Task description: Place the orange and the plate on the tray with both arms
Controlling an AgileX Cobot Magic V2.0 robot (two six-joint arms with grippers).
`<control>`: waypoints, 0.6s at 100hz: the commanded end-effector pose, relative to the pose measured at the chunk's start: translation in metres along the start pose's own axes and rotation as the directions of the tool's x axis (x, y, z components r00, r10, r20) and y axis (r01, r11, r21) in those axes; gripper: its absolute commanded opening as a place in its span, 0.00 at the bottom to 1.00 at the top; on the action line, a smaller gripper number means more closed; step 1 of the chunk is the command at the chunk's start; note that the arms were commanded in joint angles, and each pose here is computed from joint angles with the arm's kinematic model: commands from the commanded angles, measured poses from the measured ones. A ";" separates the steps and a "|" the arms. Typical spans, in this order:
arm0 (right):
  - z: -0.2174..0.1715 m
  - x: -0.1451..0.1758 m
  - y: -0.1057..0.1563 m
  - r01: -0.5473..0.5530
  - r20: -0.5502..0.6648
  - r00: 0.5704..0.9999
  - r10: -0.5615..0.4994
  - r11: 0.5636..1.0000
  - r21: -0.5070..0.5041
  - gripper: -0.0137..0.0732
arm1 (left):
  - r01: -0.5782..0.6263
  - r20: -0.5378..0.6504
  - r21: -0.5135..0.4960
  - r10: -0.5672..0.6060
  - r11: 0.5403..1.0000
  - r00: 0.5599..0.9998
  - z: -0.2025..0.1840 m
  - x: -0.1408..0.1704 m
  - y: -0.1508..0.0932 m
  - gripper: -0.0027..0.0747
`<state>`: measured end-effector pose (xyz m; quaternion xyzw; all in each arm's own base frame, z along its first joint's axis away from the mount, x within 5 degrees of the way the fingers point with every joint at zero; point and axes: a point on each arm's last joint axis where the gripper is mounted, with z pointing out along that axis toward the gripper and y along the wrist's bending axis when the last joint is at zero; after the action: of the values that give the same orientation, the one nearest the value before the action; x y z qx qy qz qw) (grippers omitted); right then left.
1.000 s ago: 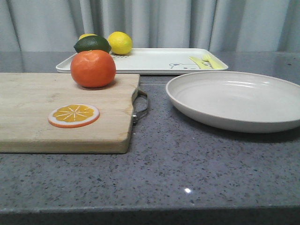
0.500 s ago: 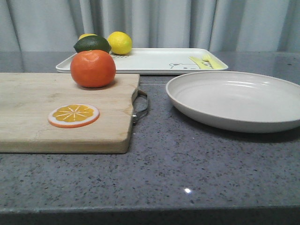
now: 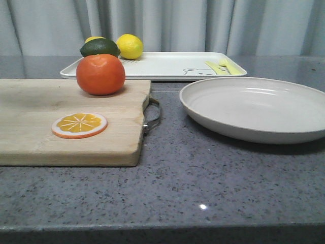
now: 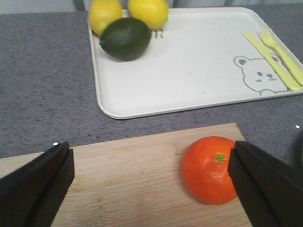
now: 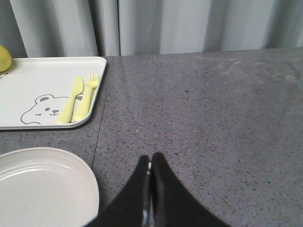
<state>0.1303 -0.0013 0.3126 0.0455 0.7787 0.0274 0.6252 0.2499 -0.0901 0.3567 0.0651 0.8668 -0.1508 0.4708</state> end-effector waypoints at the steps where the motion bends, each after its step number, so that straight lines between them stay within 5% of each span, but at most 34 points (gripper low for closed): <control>1: -0.002 -0.019 0.002 0.018 0.113 0.994 -0.016 1.000 -0.012 0.08 | 0.005 0.032 0.063 -0.007 0.998 0.999 0.001 -0.021 -0.019 0.85; 60: -0.002 -0.019 0.002 0.018 0.113 0.994 -0.016 1.000 -0.012 0.08 | -0.015 -0.316 0.109 0.049 0.994 0.948 0.083 -0.029 -0.051 0.85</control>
<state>0.1303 -0.0013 0.3128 0.0455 0.7785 0.0275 0.6253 0.3178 -0.1578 0.3291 0.1268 0.9362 -0.1523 0.2902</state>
